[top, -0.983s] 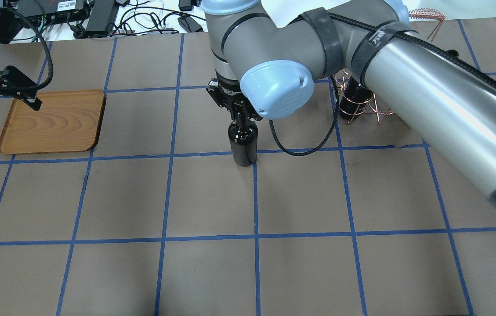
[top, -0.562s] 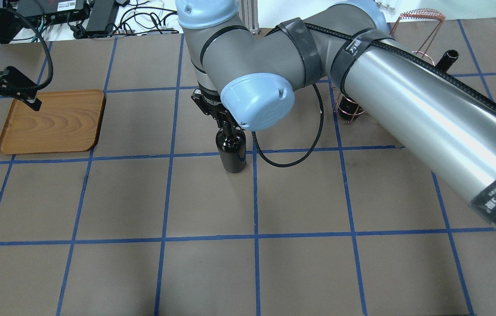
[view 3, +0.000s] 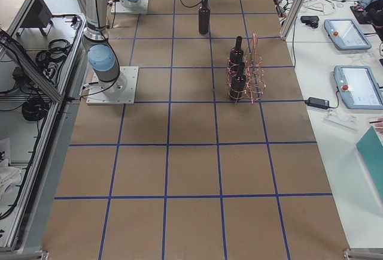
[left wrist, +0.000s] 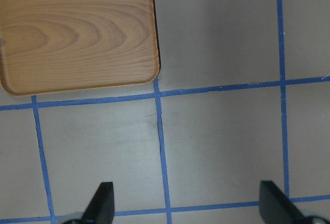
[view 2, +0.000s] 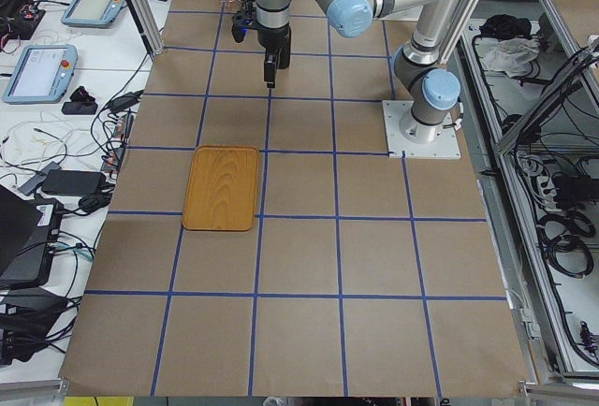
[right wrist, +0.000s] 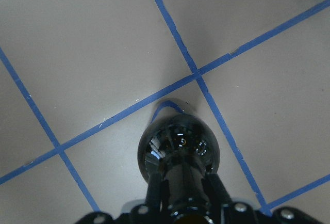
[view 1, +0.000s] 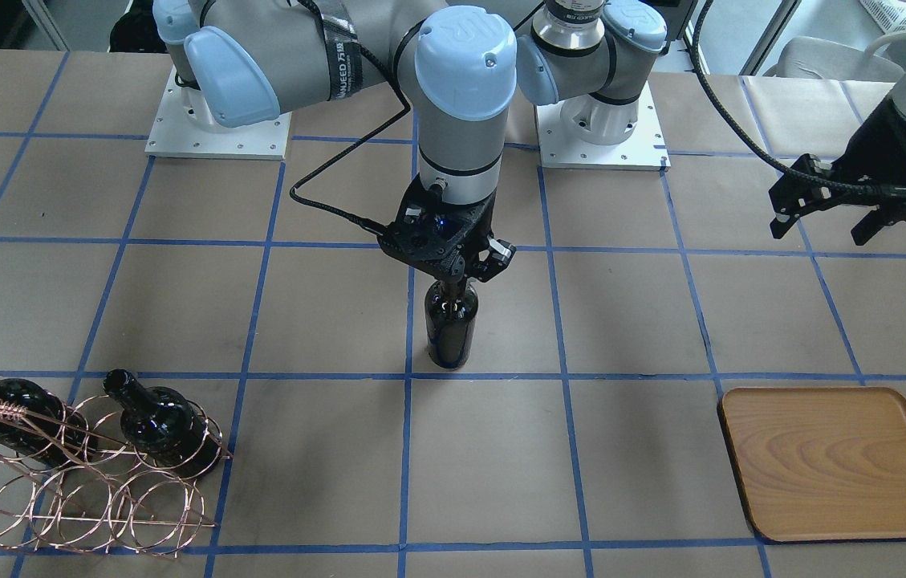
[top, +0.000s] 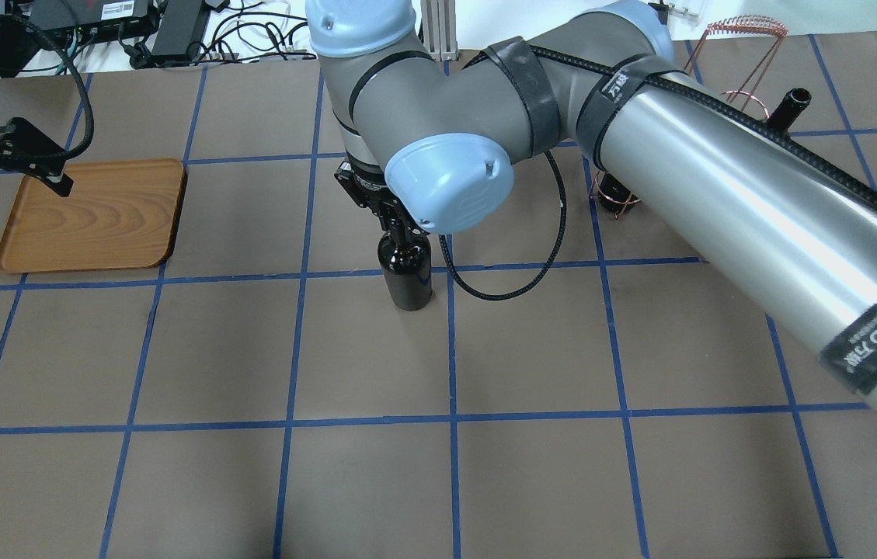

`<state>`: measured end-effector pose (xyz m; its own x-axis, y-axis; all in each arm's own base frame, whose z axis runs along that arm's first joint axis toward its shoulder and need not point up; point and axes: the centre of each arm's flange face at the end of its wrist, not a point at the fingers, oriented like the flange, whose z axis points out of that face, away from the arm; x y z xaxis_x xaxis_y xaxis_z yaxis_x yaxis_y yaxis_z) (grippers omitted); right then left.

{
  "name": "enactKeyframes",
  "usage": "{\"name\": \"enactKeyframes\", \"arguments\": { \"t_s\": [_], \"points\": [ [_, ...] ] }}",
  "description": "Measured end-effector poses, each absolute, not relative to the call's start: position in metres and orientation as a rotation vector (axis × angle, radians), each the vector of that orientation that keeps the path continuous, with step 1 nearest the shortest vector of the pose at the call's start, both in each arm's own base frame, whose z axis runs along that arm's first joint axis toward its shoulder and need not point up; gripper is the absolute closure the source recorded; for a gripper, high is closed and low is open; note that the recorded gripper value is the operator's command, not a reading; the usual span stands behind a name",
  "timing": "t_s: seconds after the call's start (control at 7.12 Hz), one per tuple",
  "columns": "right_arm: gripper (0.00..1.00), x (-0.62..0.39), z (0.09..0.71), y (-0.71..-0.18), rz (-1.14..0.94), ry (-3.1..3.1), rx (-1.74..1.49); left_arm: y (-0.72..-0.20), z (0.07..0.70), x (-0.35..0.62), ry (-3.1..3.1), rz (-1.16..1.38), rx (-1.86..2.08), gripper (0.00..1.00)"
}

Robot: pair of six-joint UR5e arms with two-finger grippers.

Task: Take wine from basket and place on tray
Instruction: 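Set the bottle upright on the table and open the right gripper, then raise the right gripper back over the rack while the left arm reaches toward the bottle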

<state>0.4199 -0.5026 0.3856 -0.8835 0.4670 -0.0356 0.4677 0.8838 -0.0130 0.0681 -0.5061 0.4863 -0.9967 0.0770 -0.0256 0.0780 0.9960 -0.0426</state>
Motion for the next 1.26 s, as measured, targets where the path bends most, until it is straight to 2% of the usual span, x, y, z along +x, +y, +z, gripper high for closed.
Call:
{"name": "enactKeyframes", "arguments": {
  "t_s": [0.14,0.28,0.7,0.98,1.26],
  "points": [
    [0.29,0.420,0.386,-0.503,-0.034,3.018,0.748,-0.505,0.487,0.067,3.110,-0.064,0.123,0.00],
    [0.12,0.421,0.386,-0.504,-0.043,3.014,0.742,-0.505,0.487,0.066,3.110,-0.063,0.126,0.00],
    [0.01,0.421,0.390,-0.507,-0.076,2.997,0.742,-0.511,0.482,0.063,3.117,-0.067,0.136,0.00],
    [0.00,0.411,0.406,-0.509,-0.109,2.995,0.715,-0.512,0.484,0.050,3.119,-0.078,0.166,0.00],
    [0.00,0.358,0.443,-0.517,-0.106,3.036,0.596,-0.513,0.491,-0.005,3.113,-0.105,0.236,0.00]
  ]
}}
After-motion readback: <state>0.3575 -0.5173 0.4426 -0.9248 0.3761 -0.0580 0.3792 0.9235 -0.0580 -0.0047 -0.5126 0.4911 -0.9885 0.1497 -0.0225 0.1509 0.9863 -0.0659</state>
